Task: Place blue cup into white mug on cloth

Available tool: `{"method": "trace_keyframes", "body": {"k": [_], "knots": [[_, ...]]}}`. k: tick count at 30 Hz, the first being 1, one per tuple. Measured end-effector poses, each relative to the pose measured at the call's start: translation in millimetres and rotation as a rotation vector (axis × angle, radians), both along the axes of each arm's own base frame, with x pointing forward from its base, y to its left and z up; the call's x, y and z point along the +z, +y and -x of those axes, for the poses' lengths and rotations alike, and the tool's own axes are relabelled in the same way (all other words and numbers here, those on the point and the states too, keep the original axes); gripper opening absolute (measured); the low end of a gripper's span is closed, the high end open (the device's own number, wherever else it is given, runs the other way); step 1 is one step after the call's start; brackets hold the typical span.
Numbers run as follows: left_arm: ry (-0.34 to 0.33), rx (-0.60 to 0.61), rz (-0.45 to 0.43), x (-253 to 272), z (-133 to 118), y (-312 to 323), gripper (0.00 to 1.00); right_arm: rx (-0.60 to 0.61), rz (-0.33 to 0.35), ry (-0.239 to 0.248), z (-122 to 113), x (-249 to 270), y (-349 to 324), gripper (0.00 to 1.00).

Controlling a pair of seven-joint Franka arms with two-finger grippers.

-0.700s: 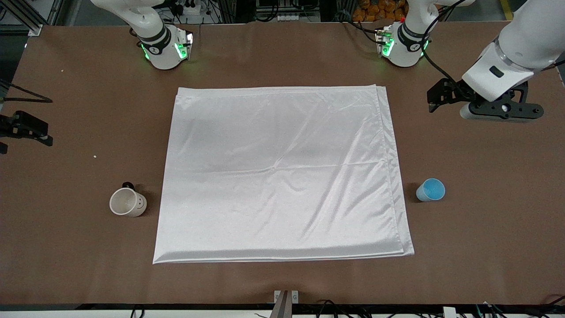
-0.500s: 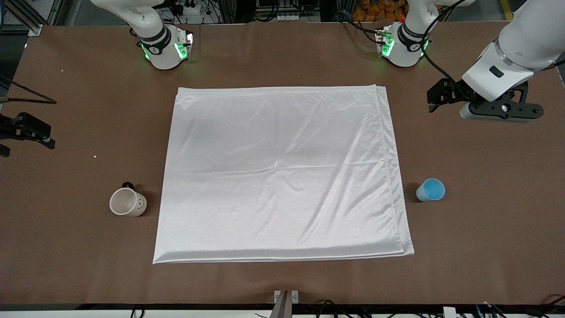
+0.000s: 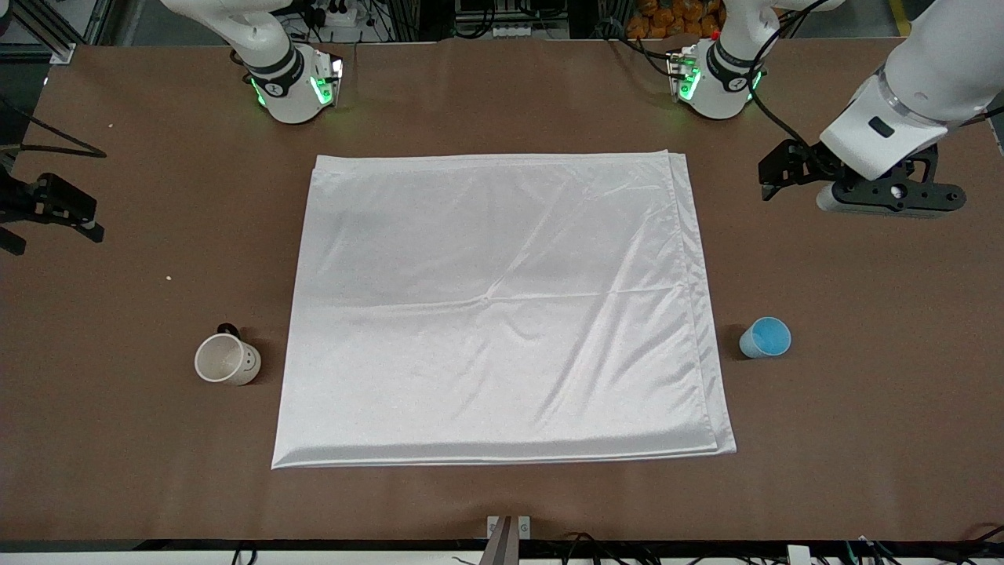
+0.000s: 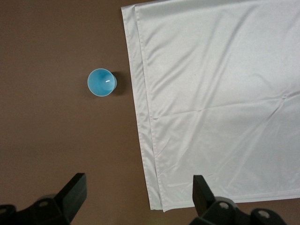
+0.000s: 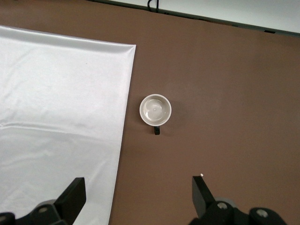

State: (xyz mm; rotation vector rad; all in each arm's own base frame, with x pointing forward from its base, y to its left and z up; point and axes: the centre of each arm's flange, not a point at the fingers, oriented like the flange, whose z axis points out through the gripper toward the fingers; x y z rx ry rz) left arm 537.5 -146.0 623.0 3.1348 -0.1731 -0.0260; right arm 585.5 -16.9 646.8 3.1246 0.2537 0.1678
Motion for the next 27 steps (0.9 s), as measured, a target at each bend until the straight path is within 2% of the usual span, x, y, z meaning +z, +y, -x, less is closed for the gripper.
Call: {"method": "trace_keyframes", "body": {"k": [27], "knots": [[-0.004,-0.005,-0.004,-8.0,-2.3,-3.1,1.00,-0.064,-0.009,0.021,7.5,-6.2,2.1,1.00]]}}
